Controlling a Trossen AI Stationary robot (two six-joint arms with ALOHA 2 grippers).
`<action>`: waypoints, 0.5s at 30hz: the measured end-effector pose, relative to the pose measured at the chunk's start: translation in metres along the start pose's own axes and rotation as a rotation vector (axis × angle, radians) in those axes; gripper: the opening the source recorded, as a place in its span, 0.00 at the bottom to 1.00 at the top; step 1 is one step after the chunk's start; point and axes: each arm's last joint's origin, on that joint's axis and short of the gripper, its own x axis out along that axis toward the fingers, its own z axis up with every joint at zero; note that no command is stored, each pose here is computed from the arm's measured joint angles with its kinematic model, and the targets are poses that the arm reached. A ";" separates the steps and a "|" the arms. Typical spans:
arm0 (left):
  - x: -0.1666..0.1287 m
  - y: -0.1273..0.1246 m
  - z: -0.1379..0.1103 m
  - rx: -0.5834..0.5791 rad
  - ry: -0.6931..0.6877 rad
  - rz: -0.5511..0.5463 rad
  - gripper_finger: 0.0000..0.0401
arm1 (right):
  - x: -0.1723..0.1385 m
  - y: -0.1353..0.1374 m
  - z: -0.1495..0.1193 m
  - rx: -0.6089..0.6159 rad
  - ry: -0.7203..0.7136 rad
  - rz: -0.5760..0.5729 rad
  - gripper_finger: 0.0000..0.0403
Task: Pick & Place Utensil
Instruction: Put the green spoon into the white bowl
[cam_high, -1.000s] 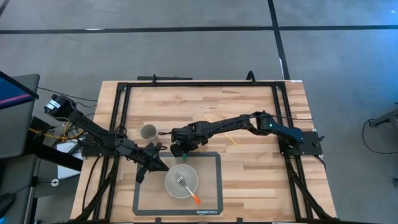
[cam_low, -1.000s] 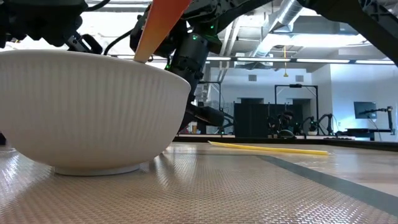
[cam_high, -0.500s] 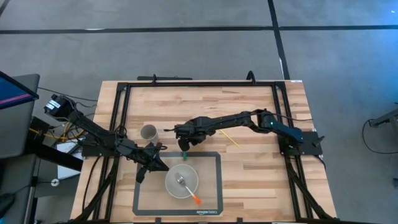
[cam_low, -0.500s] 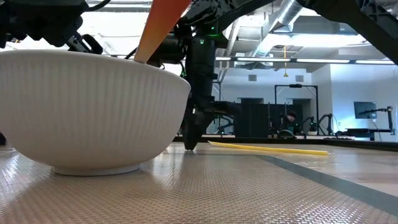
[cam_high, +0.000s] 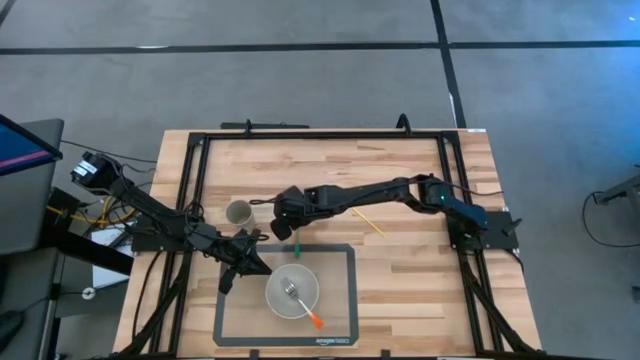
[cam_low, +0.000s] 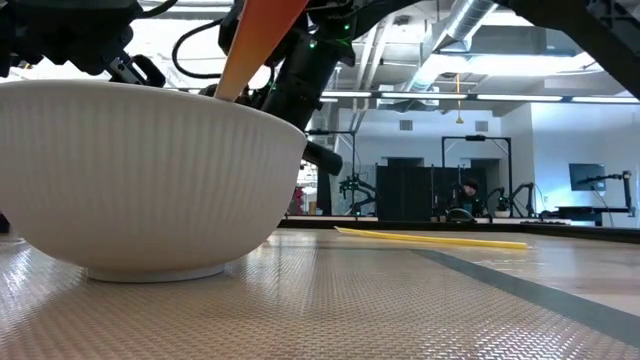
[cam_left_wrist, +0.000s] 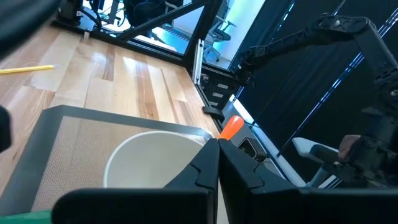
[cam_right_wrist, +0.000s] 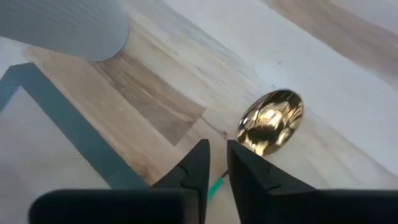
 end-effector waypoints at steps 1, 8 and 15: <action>0.000 0.000 0.000 0.000 0.000 0.000 0.02 | 0.000 -0.001 0.001 0.004 0.000 0.003 0.14; 0.000 0.000 0.000 0.000 0.000 0.000 0.02 | -0.002 -0.003 0.006 0.039 0.004 -0.012 0.17; 0.000 0.000 0.000 0.000 0.000 0.000 0.02 | -0.005 0.007 -0.010 0.060 0.018 -0.030 0.17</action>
